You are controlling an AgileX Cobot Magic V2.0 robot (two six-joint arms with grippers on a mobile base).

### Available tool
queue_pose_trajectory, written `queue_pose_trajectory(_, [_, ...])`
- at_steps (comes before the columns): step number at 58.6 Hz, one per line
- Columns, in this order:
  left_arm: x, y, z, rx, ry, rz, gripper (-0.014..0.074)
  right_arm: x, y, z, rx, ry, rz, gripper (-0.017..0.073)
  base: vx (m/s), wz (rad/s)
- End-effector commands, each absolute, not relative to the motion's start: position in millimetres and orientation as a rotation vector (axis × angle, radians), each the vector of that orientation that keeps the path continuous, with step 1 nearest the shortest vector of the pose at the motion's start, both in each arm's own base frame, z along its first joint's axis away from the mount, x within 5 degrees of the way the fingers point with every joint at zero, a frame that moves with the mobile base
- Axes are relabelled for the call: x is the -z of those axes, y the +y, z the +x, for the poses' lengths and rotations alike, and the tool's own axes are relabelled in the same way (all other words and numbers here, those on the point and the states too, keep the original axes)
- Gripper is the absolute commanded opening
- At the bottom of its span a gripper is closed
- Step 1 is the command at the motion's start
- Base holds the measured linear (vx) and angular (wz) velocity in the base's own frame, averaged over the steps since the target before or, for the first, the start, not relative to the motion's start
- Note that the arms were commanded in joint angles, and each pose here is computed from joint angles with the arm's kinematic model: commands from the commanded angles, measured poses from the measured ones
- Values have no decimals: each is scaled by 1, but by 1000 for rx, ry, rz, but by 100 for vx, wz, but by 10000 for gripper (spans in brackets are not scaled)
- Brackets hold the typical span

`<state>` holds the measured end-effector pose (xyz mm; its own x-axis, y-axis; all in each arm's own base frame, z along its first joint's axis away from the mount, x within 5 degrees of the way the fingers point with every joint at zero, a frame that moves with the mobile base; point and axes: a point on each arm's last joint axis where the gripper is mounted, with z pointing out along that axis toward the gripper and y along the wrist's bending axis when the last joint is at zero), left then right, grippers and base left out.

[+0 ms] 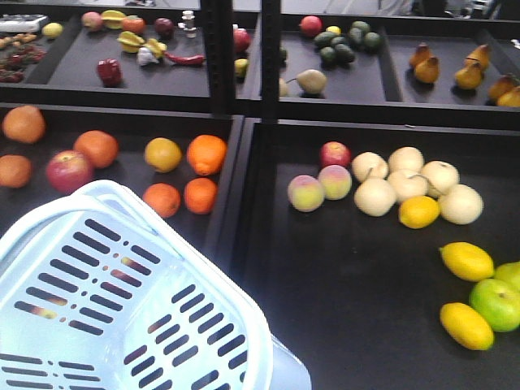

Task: Pick three apples into basket with both arms
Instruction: 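Hold the basket up with the left gripper while the base backs away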

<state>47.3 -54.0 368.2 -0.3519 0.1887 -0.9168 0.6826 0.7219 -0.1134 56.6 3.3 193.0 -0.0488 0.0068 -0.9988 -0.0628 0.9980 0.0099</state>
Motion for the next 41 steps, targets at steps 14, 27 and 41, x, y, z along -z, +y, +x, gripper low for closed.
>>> queue_pose_trajectory(14, [-385, -55, 49, 642, 1794, 604, -6, -196, 3, 56, -46, 1547, -53, -9, -8, 40])
queue_pose_trajectory(27, [-385, -55, 49, 642, 1794, 604, -6, -196, 3, 56, -46, 1547, -53, -9, -12, 46])
queue_pose_trajectory(41, [-385, -55, 49, 642, 1794, 604, -6, -196, 3, 56, -46, 1547, -53, -9, -13, 51])
